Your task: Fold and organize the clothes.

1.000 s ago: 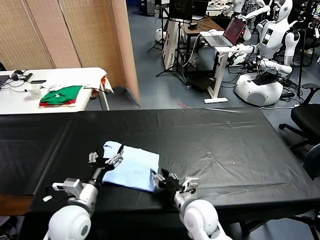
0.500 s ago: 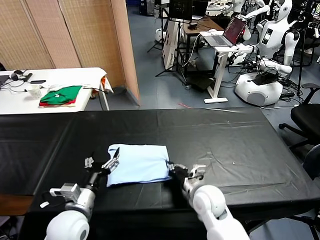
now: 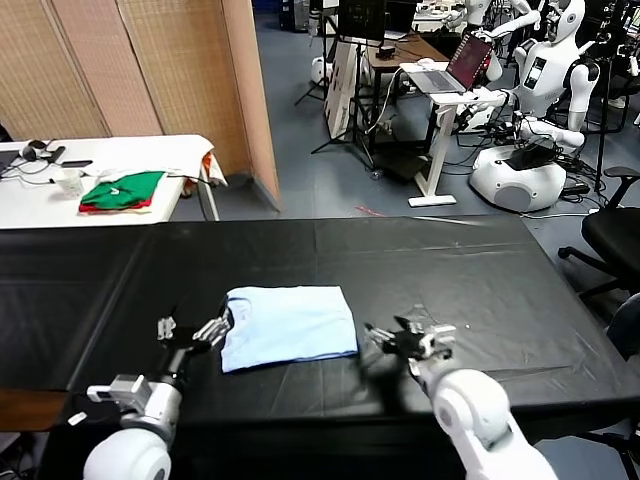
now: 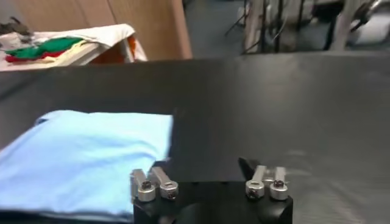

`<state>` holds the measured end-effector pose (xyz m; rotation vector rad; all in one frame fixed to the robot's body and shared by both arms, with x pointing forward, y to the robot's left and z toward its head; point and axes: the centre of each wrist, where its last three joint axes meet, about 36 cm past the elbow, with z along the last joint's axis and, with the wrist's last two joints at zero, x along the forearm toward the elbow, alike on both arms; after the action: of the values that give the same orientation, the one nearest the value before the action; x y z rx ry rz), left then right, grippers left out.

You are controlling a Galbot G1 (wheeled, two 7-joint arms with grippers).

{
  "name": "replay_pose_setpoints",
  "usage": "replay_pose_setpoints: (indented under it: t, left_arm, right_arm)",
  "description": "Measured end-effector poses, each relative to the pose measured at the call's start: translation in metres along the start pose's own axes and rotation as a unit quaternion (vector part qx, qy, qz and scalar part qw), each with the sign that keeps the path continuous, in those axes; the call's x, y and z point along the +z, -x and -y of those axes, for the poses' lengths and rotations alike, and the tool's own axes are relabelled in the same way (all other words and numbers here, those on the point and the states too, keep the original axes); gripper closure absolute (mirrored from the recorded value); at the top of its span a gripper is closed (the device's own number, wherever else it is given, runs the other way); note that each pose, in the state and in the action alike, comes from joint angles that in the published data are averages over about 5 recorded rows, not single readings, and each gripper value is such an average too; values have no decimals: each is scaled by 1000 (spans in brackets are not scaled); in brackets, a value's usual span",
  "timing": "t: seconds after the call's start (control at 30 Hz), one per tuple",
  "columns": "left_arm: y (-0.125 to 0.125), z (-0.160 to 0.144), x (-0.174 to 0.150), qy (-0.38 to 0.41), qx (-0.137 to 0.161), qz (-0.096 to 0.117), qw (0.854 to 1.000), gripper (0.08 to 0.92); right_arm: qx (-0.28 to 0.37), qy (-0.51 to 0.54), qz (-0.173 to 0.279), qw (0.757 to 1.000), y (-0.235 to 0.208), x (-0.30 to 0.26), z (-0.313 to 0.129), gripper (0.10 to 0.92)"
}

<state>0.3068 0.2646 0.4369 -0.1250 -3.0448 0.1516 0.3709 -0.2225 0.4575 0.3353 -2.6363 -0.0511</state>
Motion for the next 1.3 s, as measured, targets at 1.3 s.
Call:
replay_pose_setpoints:
  t: [1.3]
  left_arm:
    - [-89, -14, 4, 7, -38, -152, 988, 92]
  right_arm:
    - [165, -10, 92, 982, -190, 115, -63, 115]
